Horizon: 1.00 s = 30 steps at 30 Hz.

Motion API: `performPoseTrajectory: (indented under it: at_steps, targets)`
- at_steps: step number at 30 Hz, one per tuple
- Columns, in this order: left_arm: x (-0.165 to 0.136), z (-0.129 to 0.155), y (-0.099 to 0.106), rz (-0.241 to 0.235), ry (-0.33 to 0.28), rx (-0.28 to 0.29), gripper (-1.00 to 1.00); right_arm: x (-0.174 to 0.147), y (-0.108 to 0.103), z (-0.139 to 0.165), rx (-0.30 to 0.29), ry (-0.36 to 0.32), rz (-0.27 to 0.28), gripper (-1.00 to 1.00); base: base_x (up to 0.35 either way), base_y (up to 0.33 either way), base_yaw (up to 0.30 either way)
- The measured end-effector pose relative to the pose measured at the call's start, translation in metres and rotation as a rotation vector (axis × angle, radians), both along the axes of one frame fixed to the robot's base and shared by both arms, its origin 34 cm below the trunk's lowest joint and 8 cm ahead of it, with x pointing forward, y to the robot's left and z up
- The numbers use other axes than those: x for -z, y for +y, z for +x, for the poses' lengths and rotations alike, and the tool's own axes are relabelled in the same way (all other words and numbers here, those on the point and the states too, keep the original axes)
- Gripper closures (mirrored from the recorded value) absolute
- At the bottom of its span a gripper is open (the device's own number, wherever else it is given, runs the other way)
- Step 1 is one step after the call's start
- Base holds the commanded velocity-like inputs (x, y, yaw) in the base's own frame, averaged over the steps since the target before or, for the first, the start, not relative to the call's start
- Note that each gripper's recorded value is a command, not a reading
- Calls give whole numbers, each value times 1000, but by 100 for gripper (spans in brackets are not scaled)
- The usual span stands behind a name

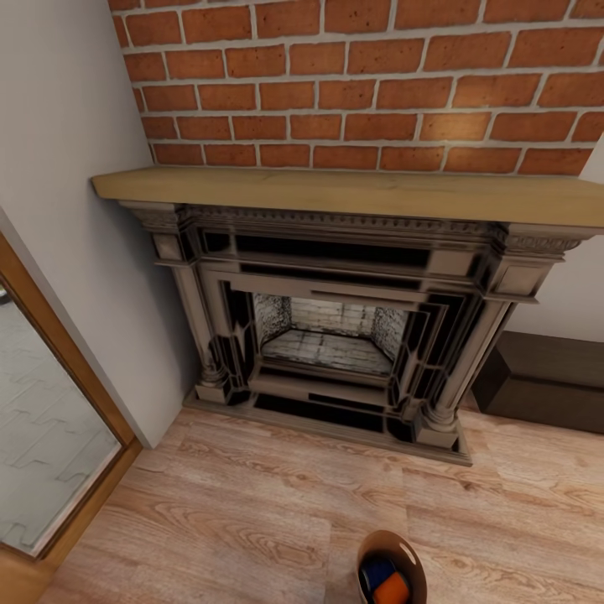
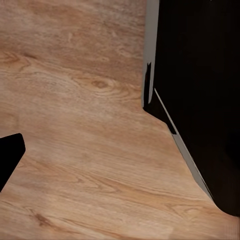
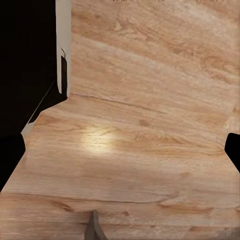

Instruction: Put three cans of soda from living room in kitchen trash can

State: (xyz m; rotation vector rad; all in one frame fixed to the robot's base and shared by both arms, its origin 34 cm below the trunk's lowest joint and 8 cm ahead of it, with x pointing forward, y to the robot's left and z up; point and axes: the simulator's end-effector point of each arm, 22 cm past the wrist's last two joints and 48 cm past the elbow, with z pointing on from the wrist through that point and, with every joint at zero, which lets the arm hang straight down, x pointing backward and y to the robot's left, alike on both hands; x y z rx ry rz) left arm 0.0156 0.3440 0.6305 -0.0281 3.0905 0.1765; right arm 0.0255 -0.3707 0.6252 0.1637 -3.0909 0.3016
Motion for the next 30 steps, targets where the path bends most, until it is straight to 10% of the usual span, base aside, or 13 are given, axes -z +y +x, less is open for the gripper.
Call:
performPoseTrajectory:
  at_steps: [30]
  targets:
    - [2, 4, -5, -6, -7, -1, -100, 2, 16, 0, 3, 1, 21, -100, 0, 0, 0]
